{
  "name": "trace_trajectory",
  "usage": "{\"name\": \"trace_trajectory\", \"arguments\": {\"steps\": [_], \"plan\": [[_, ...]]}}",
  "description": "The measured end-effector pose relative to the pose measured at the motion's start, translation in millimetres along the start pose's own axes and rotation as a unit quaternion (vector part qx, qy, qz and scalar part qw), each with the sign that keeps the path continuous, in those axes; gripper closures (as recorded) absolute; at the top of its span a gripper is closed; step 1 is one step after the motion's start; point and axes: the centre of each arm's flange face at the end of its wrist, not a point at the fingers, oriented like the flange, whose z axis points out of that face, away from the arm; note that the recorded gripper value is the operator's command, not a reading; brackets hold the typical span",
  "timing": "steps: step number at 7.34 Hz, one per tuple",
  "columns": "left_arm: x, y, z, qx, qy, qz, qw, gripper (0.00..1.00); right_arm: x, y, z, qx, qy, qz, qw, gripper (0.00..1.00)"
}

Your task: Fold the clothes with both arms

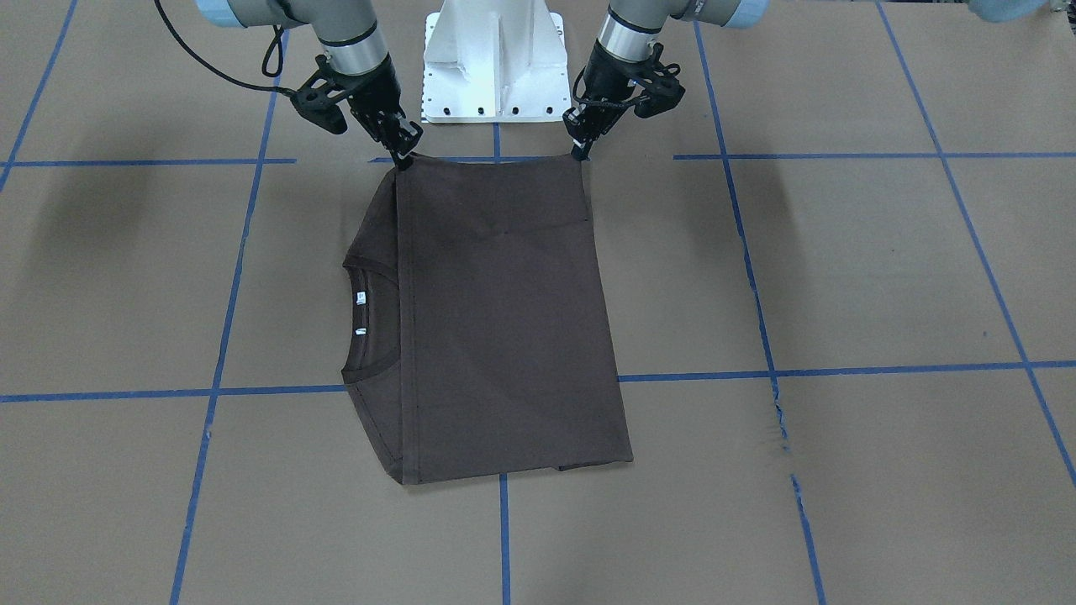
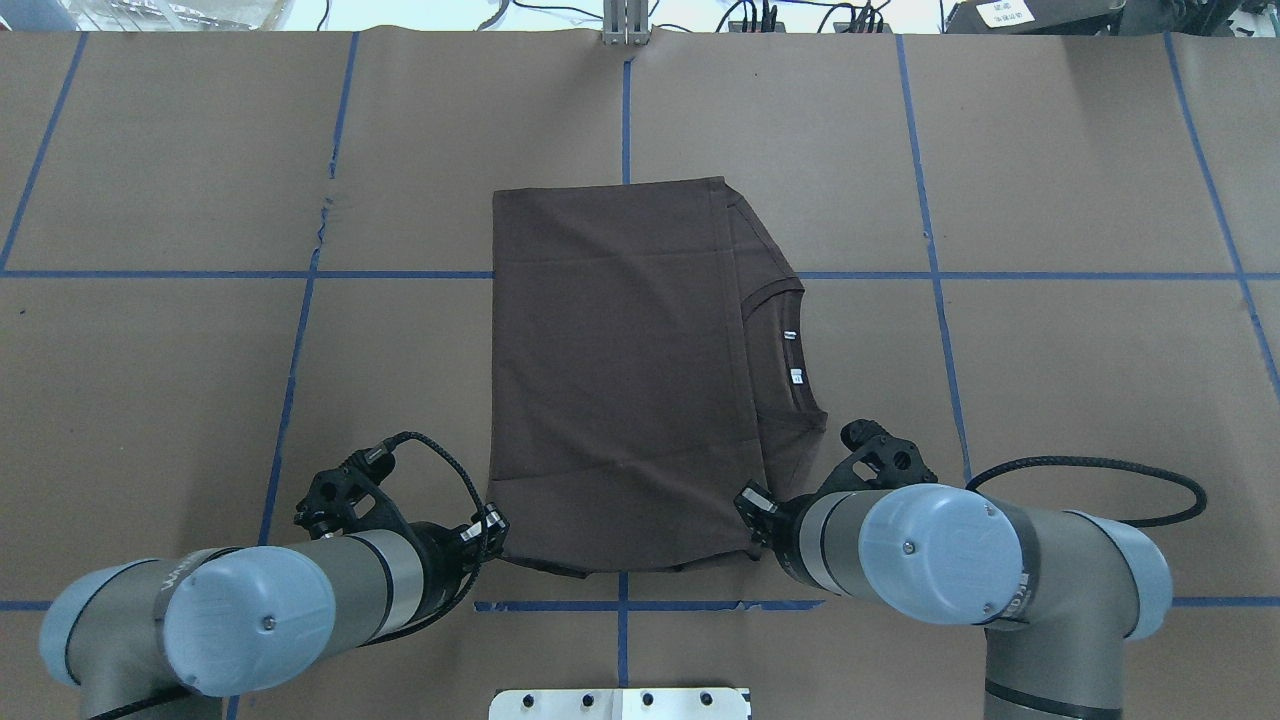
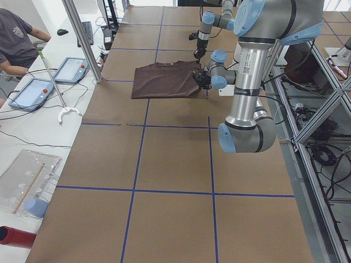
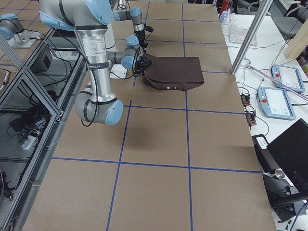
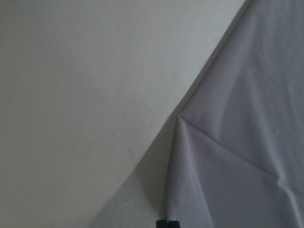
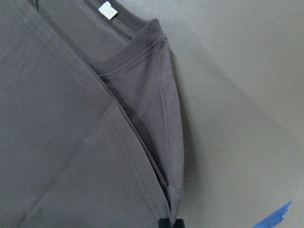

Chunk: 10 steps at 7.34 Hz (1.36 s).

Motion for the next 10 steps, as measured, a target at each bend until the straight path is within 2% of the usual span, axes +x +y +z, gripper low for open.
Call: {"name": "trace_trajectory", "arguments": {"steps": [3,4,7,10], "plan": [[13,-1,-47,-0.018,0.032,0.008,0.9993,1.00,5,-5,-62,-0.041,-0.027,0.006,0.9988,1.00],[31,-19,-50,-0.003,0.043,0.015,0.9989,1.00,-5,-19,-70,-0.045,-0.031,0.014,0.9984,1.00],[109,-83,-35,0.058,0.055,0.045,0.9958,1.00,-82,-98,-64,-0.037,-0.038,0.044,0.9976,1.00],[131,-125,-20,0.098,0.046,0.076,0.9912,1.00,-140,-149,-48,-0.013,-0.040,0.046,0.9981,1.00]]}}
